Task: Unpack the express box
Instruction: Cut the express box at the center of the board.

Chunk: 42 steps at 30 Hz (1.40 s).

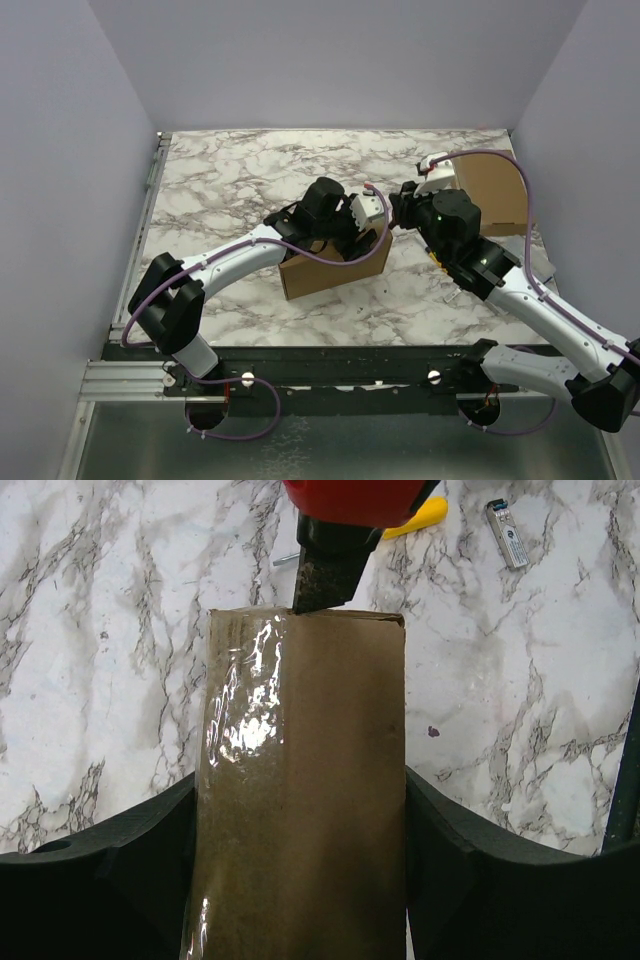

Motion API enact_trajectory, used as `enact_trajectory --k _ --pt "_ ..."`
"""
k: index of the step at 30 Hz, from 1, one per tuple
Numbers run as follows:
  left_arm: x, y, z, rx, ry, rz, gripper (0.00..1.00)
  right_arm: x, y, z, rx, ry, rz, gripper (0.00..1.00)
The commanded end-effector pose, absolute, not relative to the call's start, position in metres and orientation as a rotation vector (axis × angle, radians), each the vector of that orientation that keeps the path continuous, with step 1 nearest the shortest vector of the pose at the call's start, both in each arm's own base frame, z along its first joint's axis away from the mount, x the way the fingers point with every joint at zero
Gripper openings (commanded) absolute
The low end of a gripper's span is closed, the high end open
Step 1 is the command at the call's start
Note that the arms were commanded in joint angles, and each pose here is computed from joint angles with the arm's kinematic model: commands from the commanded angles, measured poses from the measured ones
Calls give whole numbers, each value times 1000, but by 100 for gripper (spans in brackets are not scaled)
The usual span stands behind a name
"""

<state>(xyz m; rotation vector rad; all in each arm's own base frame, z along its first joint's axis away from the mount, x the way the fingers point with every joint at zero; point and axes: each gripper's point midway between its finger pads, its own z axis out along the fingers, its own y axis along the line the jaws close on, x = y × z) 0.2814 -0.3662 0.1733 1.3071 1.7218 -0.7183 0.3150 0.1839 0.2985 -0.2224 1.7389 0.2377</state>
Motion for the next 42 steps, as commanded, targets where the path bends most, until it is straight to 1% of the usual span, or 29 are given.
enact_trajectory --k 1,8,12,16,25,42 --pt "273 -365 182 1325 1691 -734 44 316 175 307 -188 1703 222 1" --pt "271 -367 183 1333 1680 -751 40 319 185 296 -215 1726 244 1" --pt "264 -370 181 1375 1653 -767 34 322 191 299 -228 1689 261 0" --pt "256 -370 179 1417 1618 -759 31 332 196 298 -214 1652 257 1" --pt "244 -368 177 1492 1547 -697 29 344 196 309 -186 1607 229 1" --pt "228 -376 174 1533 1532 -718 27 366 188 319 -85 1491 139 1"
